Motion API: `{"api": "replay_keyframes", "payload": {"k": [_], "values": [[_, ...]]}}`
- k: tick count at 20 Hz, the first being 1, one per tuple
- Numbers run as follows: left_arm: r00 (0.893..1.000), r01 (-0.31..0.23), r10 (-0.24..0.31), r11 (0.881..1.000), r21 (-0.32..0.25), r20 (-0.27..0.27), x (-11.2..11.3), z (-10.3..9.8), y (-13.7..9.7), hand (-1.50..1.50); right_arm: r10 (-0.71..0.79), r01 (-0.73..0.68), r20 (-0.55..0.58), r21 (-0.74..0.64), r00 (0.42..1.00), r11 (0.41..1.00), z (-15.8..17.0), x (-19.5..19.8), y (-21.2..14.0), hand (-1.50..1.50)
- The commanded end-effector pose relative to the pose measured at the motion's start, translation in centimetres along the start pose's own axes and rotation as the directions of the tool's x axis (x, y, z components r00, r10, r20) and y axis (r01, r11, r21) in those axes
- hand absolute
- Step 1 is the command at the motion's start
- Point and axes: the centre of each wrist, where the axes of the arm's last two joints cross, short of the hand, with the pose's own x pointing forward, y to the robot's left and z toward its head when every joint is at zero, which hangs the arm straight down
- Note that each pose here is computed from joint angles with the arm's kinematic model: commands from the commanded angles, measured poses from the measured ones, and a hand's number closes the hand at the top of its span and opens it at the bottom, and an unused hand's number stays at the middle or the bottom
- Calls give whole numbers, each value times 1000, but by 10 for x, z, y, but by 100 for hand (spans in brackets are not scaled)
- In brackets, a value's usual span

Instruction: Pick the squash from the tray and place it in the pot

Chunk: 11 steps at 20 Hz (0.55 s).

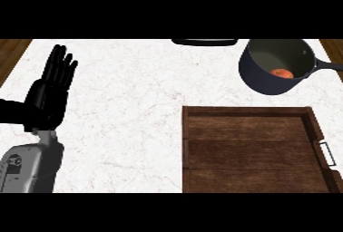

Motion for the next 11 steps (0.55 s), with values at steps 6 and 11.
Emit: {"api": "replay_keyframes", "payload": {"k": [6,11], "values": [[1000,-4,4,1000,-6,4,-10,1,-3,0,9,-8,20,-37,1000,999,19,7,-68,-150],[1000,-12,12,1000,2,2,-9,4,-13,0,1,0,15,-42,1000,999,47,-11,-90,-150]]}}
